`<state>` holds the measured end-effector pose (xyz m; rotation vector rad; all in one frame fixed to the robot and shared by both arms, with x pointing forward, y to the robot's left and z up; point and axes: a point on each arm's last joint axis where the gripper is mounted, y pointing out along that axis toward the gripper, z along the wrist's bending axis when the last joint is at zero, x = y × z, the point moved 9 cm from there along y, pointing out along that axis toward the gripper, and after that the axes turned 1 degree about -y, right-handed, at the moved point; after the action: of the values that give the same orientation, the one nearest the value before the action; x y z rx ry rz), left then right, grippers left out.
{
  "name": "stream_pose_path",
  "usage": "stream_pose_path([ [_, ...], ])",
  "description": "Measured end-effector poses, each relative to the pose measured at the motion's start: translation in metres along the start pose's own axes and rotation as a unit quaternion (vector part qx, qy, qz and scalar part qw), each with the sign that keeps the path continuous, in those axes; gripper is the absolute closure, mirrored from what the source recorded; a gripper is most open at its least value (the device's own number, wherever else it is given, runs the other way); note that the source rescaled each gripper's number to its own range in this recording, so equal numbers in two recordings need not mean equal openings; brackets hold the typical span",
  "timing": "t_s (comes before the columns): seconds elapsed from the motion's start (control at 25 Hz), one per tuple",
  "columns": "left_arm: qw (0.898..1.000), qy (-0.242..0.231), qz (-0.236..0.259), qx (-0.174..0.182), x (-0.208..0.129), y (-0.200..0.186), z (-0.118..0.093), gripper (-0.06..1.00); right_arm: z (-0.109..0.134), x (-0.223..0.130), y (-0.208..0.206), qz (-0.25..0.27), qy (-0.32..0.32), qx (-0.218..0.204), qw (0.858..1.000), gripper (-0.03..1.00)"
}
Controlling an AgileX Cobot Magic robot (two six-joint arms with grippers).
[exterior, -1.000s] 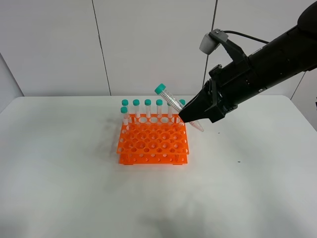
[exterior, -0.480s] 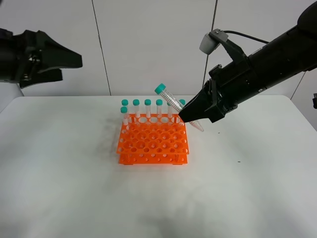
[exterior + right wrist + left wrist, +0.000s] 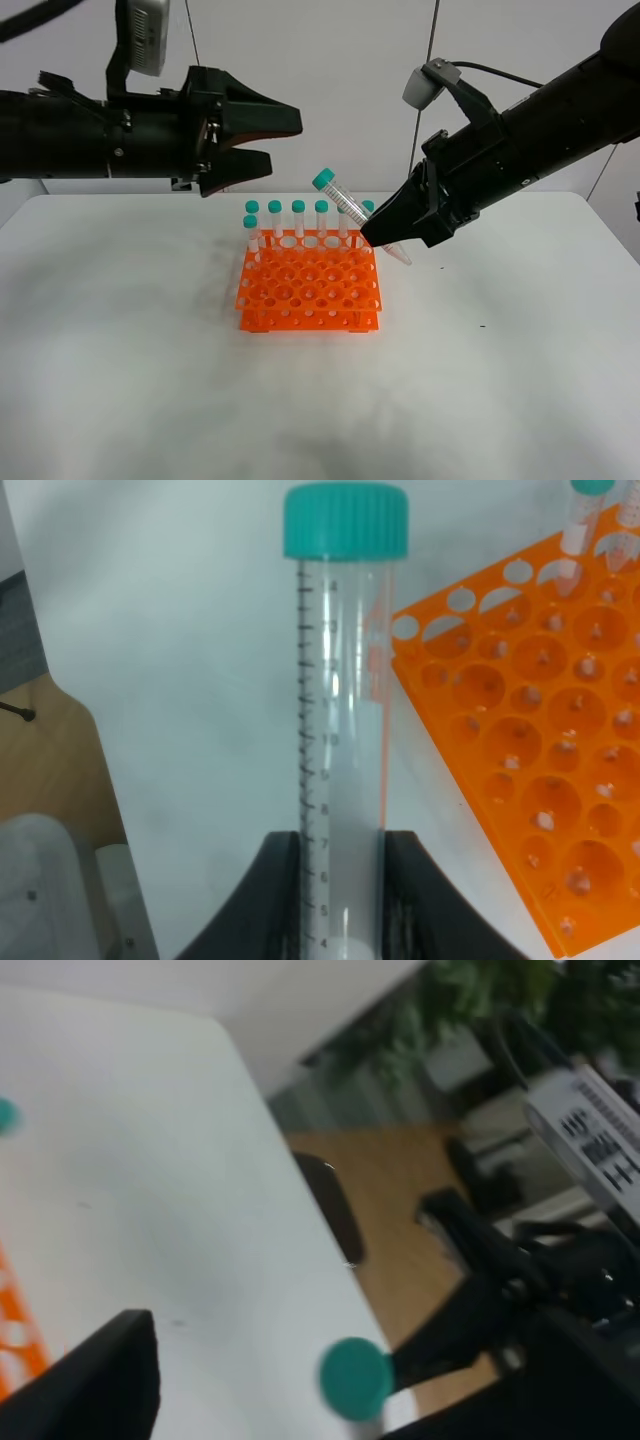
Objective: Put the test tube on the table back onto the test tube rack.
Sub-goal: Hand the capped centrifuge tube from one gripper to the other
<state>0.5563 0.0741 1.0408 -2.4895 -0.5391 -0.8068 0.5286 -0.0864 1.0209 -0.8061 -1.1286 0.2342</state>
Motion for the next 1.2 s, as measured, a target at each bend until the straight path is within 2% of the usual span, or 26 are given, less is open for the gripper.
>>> stream_pose_path([
  [0.32, 1.000, -0.002, 0.010, -0.017, -0.015, 0.022, -0.011, -0.06, 0.000, 0.000, 0.000, 0.000, 0.002, 0.000, 1.000, 0.96],
  [0.68, 0.999, -0.011, 0.033, -0.015, -0.028, 0.035, -0.006, -0.06, 0.000, 0.000, 0.000, 0.000, 0.002, 0.000, 1.000, 0.96],
  [0.96, 0.999, -0.011, 0.036, -0.022, -0.030, 0.035, -0.008, 0.09, -0.001, 0.001, 0.000, -0.002, 0.002, -0.003, 1.000, 0.96],
  [1.2, 0.999, -0.013, 0.036, -0.022, -0.029, 0.035, -0.008, 0.12, -0.002, 0.001, 0.000, -0.004, 0.002, -0.006, 1.000, 0.96],
])
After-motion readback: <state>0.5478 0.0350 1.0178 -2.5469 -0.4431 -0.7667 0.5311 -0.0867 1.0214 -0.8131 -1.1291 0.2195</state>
